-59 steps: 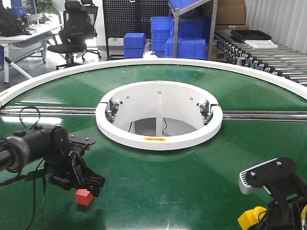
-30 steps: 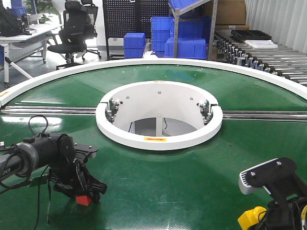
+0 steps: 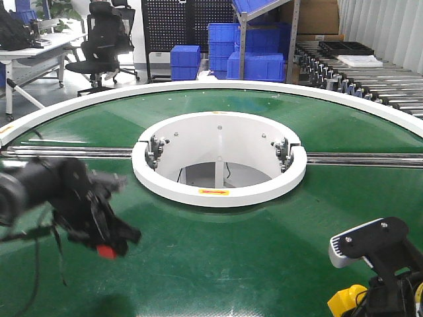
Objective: Pick red and yellow blocks into blue bin
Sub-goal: 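Lower the left gripper onto the red cube and close it, then lift the red cube with the left gripper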
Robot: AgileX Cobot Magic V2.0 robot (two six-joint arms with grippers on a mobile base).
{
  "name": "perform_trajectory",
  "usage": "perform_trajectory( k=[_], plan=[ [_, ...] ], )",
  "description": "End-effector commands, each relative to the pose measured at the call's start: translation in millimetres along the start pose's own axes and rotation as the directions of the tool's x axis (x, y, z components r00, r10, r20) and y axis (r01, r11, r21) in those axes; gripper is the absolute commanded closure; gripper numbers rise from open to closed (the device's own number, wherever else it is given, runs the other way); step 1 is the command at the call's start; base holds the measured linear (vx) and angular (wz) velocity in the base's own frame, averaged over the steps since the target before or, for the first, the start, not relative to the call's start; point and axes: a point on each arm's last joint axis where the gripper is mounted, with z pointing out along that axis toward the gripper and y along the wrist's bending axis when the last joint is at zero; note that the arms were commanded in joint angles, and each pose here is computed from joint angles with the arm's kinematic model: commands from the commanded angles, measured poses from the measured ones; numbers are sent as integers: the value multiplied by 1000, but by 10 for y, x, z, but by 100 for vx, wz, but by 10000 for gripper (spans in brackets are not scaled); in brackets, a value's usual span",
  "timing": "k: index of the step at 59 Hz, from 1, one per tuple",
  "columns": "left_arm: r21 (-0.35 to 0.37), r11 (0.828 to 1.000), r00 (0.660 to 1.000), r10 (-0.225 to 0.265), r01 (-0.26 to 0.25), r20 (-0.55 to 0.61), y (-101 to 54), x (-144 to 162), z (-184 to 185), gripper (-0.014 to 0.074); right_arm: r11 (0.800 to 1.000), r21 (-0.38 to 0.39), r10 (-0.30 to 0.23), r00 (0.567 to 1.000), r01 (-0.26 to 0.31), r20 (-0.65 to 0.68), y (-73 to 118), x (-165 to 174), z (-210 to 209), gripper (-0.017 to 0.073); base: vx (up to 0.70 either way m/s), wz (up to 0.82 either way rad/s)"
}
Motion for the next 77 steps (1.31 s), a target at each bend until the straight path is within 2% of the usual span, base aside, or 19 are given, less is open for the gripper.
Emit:
perform_trajectory(
  k=[1, 7, 15, 21, 30, 41, 47, 58, 77],
  plan=[
    [-4, 1000, 979, -1, 1, 206, -70, -49, -805, 270, 1000, 14, -14, 995, 12, 98, -27, -110, -121, 332, 0, 0],
    [16, 1000, 953, -5, 0, 303, -137, 109, -1211, 270, 1000, 14, -14, 995, 12, 98, -27, -110, -121, 332, 0, 0],
    [32, 999, 914, 8, -23, 405, -220, 473, -1625, 270, 1000, 14, -14, 995, 12, 98, -27, -110, -121, 332, 0, 0],
    [18, 999, 886, 26, -38, 463, -256, 788, -1819, 270, 1000, 14, -14, 995, 12, 98, -27, -110, -121, 332, 0, 0],
    [6, 999, 853, 25, -32, 521, -296, 1245, -1998, 270, 1000, 14, -14, 995, 12, 97, -28, -109, -121, 332, 0, 0],
    [13, 999, 867, 23, -34, 498, -343, 1741, -2046, 270, 1000, 14, -14, 995, 12, 97, -28, -109, -121, 332, 0, 0],
    [10, 999, 855, 23, -33, 518, -360, 1965, -2067, 270, 1000, 14, -14, 995, 12, 97, -28, -109, -121, 332, 0, 0],
    [2, 999, 826, 25, -32, 563, -374, 2151, -2123, 270, 1000, 14, -14, 995, 12, 97, -28, -109, -121, 332, 0, 0],
    [9, 999, 832, 24, -35, 554, -389, 2225, -2177, 270, 1000, 14, -14, 995, 12, 97, -28, -109, -121, 332, 0, 0]
  ],
)
